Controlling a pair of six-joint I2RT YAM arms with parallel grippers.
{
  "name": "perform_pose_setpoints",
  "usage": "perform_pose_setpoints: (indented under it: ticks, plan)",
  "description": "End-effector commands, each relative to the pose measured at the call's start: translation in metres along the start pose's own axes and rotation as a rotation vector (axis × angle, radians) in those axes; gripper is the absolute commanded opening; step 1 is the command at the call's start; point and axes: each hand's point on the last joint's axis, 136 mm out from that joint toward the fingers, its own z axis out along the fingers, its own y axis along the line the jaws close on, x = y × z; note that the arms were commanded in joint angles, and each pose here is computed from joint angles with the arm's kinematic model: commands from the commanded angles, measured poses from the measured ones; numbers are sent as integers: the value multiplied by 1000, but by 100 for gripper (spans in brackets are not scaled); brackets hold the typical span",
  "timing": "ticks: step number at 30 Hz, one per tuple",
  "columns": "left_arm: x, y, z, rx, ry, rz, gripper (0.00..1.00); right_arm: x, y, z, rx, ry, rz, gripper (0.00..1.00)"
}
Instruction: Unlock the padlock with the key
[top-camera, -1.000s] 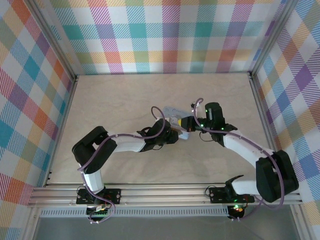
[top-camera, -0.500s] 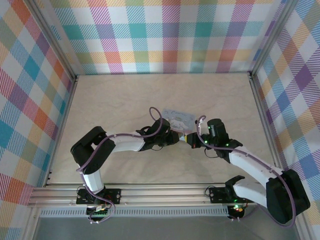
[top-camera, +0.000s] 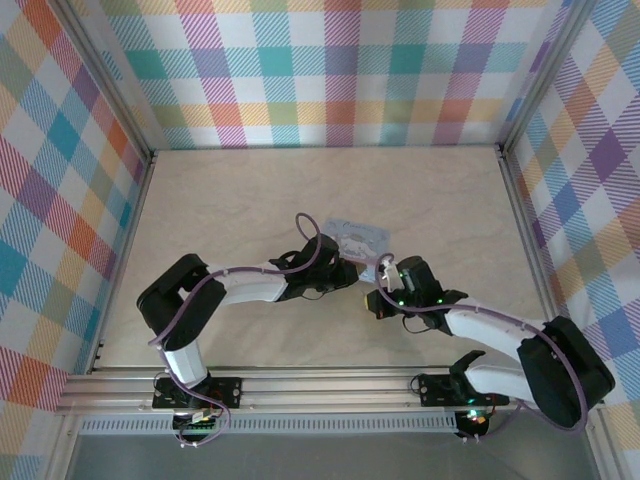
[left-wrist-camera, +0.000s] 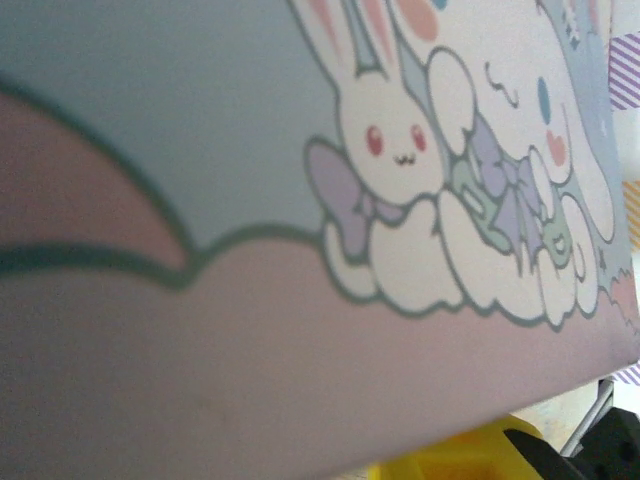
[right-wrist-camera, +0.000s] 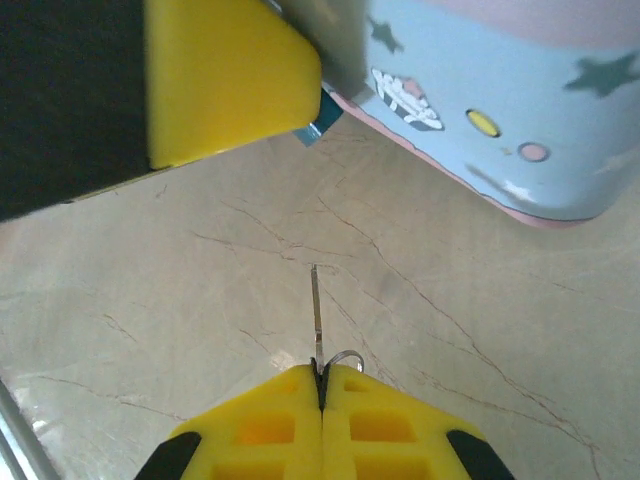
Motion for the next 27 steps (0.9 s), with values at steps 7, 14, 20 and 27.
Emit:
perform_pose_setpoints:
  ticks: [7, 14, 20, 27]
  plan:
    - [-14, -25, -16, 69, -20, -10, 22, -10, 1, 10, -7, -55, -100, 0]
    - [-13, -25, -18, 65, -20, -6, 22, -16, -6, 12, 41, -65, -134, 0]
    - [-12, -25, -19, 67, -14, -5, 22, -24, -4, 13, 40, -87, -176, 0]
    - [-10, -24, -20, 66, -7, -4, 22, -37, -5, 9, 51, -126, -215, 0]
